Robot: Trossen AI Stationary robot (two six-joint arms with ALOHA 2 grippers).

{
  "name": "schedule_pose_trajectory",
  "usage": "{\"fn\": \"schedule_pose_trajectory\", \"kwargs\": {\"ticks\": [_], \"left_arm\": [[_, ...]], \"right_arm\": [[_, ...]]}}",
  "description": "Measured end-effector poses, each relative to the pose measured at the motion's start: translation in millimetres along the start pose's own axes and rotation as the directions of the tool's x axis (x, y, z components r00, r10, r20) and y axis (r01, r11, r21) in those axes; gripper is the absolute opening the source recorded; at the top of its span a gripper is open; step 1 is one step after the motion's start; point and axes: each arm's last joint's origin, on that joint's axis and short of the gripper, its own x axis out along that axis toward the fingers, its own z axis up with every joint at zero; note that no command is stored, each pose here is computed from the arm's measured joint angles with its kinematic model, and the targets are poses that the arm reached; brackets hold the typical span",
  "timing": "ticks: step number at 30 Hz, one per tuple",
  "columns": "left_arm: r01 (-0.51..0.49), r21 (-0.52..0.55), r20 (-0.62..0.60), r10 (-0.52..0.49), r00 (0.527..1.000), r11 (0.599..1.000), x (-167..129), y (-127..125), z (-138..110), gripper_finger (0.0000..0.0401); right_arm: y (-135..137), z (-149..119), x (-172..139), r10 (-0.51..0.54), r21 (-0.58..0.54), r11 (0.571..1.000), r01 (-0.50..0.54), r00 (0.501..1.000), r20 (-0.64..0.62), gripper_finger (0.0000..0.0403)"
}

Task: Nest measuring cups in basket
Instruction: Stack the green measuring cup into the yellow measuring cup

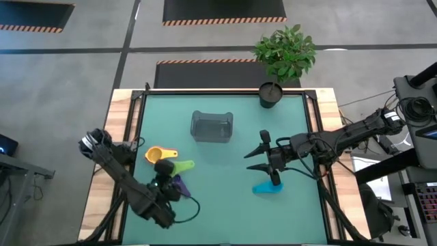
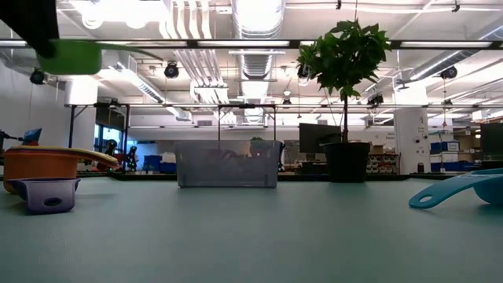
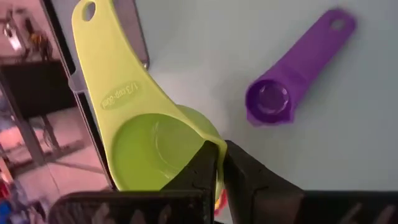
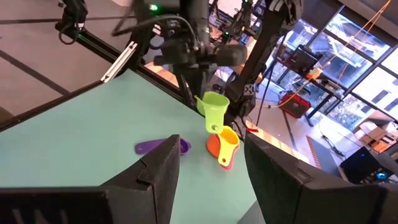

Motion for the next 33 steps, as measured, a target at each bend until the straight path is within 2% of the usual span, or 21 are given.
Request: {"fn": "schedule_pose_trajectory", "kwargs": {"ticks": [2,7,13,16,21,26,33], "left_arm": [[0.006,0.044,-0.001,-0.006,1.000,0.999,6.3,6.1,-8.1,0.0001],[0.045,0.012,-0.002,-0.045,0.999,0.999,22.4,23.0,-38.5,0.0001],[0.148,-0.086,0.108,-0.139,0.984,0.985,37.5,34.9,-80.3,0.0000],[0.202,-0.096,0.161,-0.185,0.970,0.975,47.1,35.5,-95.4,0.0000],[0.190,-0.103,0.146,-0.174,0.974,0.976,66.8,35.9,-118.3,0.0000],[0.187,-0.131,0.137,-0.169,0.976,0.974,81.2,32.4,-129.3,0.0000],[0.189,-0.123,0.128,-0.173,0.977,0.974,84.6,29.8,-129.5,0.0007]], "right_arm": [[0.0,0.0,0.0,0.000,-0.002,1.000,0.000,1.000,0.000,0.0166],[0.0,0.0,0.0,0.000,-0.001,1.000,0.000,1.000,0.000,0.0166],[0.1,-0.2,0.3,0.000,-0.001,1.000,0.000,1.000,-0.001,0.0166],[0.2,-0.3,1.6,-0.002,-0.001,1.000,0.002,1.000,0.003,0.0166],[-0.4,-3.4,5.2,-0.005,0.001,1.000,0.005,1.000,-0.010,0.0166],[-3.0,-9.5,10.2,-0.016,0.003,1.000,0.016,0.999,-0.036,0.0166],[-8.4,-17.6,16.7,-0.039,0.022,0.999,0.041,0.997,-0.063,0.0166]]}}
